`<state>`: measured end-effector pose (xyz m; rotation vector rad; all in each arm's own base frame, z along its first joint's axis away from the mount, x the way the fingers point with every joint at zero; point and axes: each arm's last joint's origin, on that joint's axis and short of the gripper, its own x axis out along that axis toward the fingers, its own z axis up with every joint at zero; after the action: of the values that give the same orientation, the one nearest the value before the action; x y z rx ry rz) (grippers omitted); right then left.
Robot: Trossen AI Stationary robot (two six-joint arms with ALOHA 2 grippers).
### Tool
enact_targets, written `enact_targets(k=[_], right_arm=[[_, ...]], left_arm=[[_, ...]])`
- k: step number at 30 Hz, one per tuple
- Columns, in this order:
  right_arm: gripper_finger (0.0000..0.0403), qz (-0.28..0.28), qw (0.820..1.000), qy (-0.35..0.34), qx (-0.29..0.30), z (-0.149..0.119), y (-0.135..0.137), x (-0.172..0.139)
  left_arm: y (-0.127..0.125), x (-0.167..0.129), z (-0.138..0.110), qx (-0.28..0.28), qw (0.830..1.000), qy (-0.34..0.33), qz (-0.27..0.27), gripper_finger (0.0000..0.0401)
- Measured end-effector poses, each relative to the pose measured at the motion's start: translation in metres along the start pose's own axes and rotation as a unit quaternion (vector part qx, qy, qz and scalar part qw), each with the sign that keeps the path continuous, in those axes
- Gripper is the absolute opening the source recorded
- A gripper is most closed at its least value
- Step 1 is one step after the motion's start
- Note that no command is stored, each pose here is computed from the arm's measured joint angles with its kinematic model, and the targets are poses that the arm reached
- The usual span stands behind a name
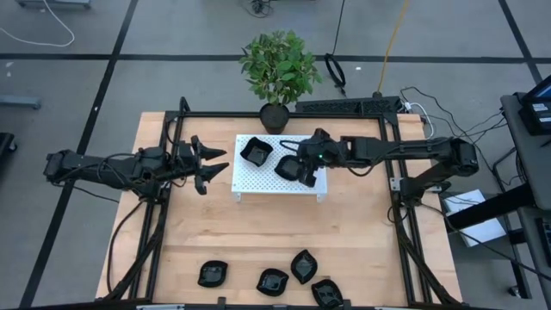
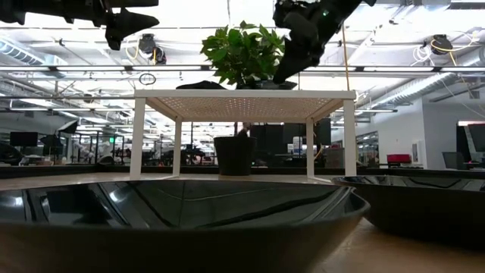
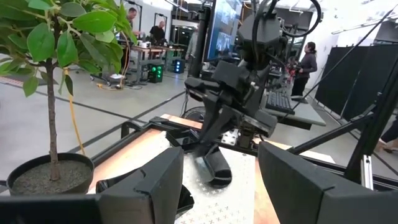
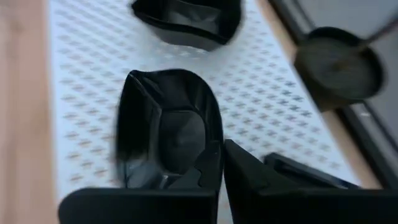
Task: Pick & Place Mini shaped plates
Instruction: Put the black leaf-shaped plate on the shelf, then stack the black leaf-shaped plate on top of the black leaf-shaped plate on the shelf
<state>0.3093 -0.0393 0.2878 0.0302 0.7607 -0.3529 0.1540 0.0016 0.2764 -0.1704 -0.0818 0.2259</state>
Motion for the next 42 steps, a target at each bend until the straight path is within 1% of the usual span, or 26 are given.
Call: enact_targets(k=[4,7,11,13,15,18,22,25,27,29,33,36,39,42], right_arm=[[0.0045,-0.024,1.0,-0.007,-0.008,0.001,-0.003,-0.005],[0.0079,-0.022,1.0,-0.019,-0.008,0.003,0.0,-0.009],[0.0121,0.002,0.999,-0.036,-0.039,0.003,0.015,-0.022],[0.0138,0.032,0.996,-0.039,-0.069,0.001,0.027,-0.034],[0.015,0.071,0.992,-0.05,-0.088,-0.001,0.043,-0.045],[0.0162,0.129,0.983,-0.056,-0.121,-0.01,0.073,-0.065],[0.0173,0.196,0.961,-0.045,-0.19,-0.034,0.124,-0.088],[0.0177,0.219,0.947,-0.043,-0.232,-0.056,0.161,-0.104],[0.0178,0.225,0.942,-0.032,-0.246,-0.067,0.18,-0.115],[0.0178,0.223,0.944,-0.014,-0.242,-0.07,0.196,-0.126],[0.0178,0.187,0.956,0.052,-0.218,-0.074,0.225,-0.137],[0.0178,0.159,0.964,0.113,-0.18,-0.082,0.242,-0.127],[0.0178,0.154,0.962,0.185,-0.126,-0.095,0.254,-0.109],[0.0178,0.14,0.961,0.234,-0.051,-0.105,0.266,-0.091]], left_arm=[[0.0,0.0,0.0,0.0,1.0,0.0,0.0,0.0212],[0.0,0.0,0.0,0.0,1.0,0.0,0.0,0.0212],[0.0,0.0,0.0,0.0,1.0,0.0,0.0,0.0212],[0.0,0.0,0.0,0.0,1.0,-0.001,0.0,0.0212],[0.0,0.0,0.0,0.0,1.0,0.0,0.0,0.0212],[0.0,0.0,0.0,0.0,1.0,0.0,0.0,0.0212],[0.0,0.0,0.0,0.0,1.0,0.0,0.0,0.0212],[0.0,0.0,0.0,0.0,1.0,0.0,0.0,0.0212],[0.0,0.0,0.0,0.0,1.0,0.0,0.0,0.0212],[0.0,0.0,0.0,0.0,1.0,0.0,0.0,0.0212],[0.0,0.0,0.0,0.0,1.0,0.0,0.0,0.0212],[0.0,0.0,0.0,0.0,1.0,0.0,0.0,0.0212],[0.0,0.0,0.0,0.0,1.0,0.0,0.0,0.0212],[0.0,0.0,0.0,0.0,1.0,0.0,0.0,0.0212]])
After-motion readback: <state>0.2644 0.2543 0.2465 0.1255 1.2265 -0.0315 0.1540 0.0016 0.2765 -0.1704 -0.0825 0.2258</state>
